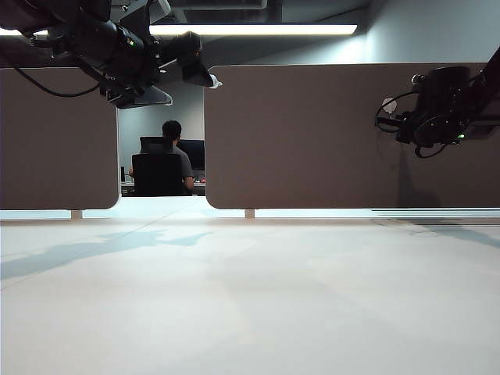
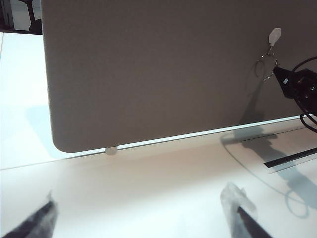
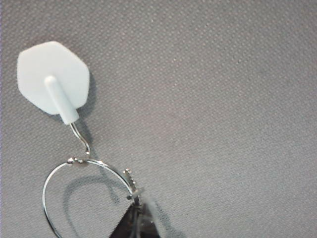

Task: Hang the earring on the hook.

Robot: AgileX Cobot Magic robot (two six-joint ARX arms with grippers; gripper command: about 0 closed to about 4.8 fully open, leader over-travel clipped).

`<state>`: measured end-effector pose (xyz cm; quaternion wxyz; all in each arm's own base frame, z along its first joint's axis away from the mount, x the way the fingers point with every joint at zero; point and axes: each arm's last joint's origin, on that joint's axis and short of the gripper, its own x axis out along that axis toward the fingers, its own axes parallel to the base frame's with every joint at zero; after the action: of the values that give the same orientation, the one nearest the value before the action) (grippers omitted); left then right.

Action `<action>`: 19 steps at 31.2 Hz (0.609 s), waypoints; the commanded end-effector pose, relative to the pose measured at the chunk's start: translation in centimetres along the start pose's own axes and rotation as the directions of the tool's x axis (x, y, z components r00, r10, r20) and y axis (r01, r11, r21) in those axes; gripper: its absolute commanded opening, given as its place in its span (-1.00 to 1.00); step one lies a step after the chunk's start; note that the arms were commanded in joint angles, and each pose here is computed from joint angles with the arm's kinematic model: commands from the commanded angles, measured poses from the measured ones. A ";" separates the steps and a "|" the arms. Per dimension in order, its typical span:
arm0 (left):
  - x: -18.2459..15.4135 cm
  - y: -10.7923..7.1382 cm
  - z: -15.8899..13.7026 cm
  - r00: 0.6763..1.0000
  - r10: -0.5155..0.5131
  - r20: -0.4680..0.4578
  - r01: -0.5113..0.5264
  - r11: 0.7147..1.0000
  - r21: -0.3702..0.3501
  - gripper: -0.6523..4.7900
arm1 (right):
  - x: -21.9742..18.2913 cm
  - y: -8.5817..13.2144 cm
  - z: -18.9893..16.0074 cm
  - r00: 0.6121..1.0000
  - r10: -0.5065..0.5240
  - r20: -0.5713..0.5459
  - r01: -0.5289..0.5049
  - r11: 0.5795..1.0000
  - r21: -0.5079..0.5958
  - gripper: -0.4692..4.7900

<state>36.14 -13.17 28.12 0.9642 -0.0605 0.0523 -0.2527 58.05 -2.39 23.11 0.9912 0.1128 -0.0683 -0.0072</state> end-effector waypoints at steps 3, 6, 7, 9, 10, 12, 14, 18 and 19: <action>0.0 -0.1 0.4 1.000 -0.010 0.020 0.010 1.000 0.004 1.00 | 0.0 0.1 0.4 1.000 0.008 0.018 -0.007 1.000 -0.030 -0.61; 0.0 -0.1 0.4 1.000 -0.010 0.020 0.010 1.000 0.005 1.00 | 0.0 0.2 0.7 0.999 0.026 0.039 -0.025 0.999 -0.031 0.22; 0.0 -0.1 0.4 1.000 -0.010 0.020 0.010 1.000 0.005 1.00 | 0.0 0.2 0.8 0.999 0.027 0.040 -0.025 0.999 -0.031 0.35; 0.0 -0.1 0.4 1.000 -0.010 0.020 0.010 1.000 0.005 1.00 | 0.0 0.2 0.7 0.999 0.039 0.036 -0.038 0.999 -0.031 0.38; 0.0 -0.1 0.4 1.000 -0.010 0.020 0.010 1.000 0.004 1.00 | 0.0 0.3 0.7 0.998 0.059 0.032 -0.058 0.998 -0.032 0.38; 0.0 -0.1 0.4 1.000 -0.010 0.020 0.010 1.000 0.004 1.00 | 0.0 0.4 0.8 0.996 0.090 0.025 -0.089 0.995 -0.033 0.38; 0.0 -0.1 0.4 1.000 -0.010 0.020 0.010 1.000 0.004 1.00 | -0.1 0.6 1.2 0.992 0.125 0.015 -0.124 0.992 -0.033 0.38; -0.2 -0.2 0.7 1.000 -0.016 0.018 0.016 1.000 0.004 1.00 | -0.7 1.5 4.2 0.983 0.185 -0.016 -0.185 0.981 -0.056 0.32; -0.4 -0.3 0.9 0.999 -0.029 0.017 0.029 1.000 0.004 1.00 | -0.9 1.8 5.2 0.981 0.192 -0.029 -0.193 0.980 -0.054 0.19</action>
<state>36.08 -13.16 28.17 0.9638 -0.0602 0.0541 -0.2539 57.31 -1.98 25.29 0.9923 0.0880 -0.0466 0.0736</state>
